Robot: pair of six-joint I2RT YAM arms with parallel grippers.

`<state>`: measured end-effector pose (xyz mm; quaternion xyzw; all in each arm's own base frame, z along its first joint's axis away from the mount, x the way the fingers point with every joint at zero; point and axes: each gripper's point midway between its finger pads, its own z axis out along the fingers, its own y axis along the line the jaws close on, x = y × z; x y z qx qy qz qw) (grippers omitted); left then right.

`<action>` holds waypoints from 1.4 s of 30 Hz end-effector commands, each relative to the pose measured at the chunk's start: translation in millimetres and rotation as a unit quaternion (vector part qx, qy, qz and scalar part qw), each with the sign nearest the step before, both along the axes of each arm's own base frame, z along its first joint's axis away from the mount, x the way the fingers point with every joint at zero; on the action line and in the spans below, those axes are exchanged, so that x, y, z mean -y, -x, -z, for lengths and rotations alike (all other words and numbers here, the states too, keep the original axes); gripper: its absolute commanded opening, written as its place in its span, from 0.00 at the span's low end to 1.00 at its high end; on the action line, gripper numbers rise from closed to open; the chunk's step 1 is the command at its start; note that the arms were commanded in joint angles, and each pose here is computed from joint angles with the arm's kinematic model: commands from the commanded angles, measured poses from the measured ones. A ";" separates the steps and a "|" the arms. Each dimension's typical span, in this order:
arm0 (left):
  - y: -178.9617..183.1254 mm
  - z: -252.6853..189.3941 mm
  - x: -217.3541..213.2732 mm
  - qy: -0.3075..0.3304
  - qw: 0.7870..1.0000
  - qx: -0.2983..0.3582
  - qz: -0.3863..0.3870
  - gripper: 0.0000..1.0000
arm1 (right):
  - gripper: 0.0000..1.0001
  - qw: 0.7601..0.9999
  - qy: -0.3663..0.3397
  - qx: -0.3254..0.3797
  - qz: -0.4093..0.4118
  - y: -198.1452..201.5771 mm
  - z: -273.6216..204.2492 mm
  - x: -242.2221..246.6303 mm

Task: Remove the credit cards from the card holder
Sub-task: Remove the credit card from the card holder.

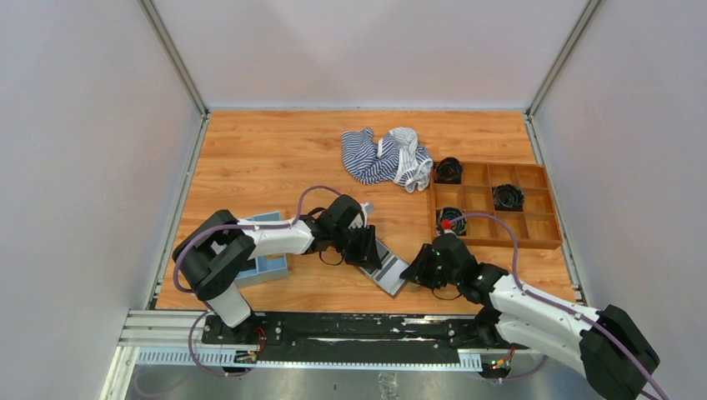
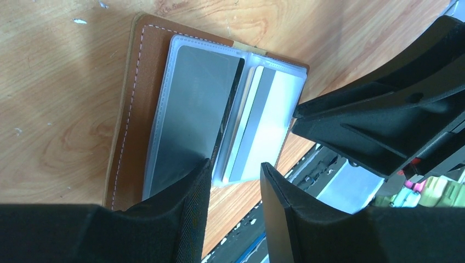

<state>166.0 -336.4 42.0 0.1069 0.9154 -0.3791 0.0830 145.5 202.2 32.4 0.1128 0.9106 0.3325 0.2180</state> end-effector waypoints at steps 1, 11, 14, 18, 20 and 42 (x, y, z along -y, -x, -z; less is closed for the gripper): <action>-1.0 -0.7 6.8 0.006 1.000 0.001 0.013 0.42 | 0.27 0.999 0.031 -0.001 0.015 -0.4 14.5 14.2; -4.0 0.7 3.1 0.000 1.000 0.001 0.003 0.40 | 0.13 0.998 0.033 0.037 -0.033 -32.7 12.3 -1.4; -6.1 -2.9 0.9 0.003 1.000 0.005 -0.003 0.40 | 0.12 0.996 0.028 0.048 -0.063 -44.9 11.4 -5.2; -8.3 -2.7 -1.9 0.003 1.000 0.004 -0.012 0.40 | 0.14 0.992 0.021 0.051 -0.115 -50.7 -3.7 -15.4; -10.1 -1.1 -4.1 0.000 1.000 0.004 -0.019 0.39 | 0.16 0.991 0.009 0.055 -0.120 -50.0 -13.6 -19.4; -21.8 12.1 -18.7 -0.009 0.998 -0.008 -0.064 0.34 | 0.24 0.989 -0.059 0.028 -0.135 -32.8 -11.6 -35.2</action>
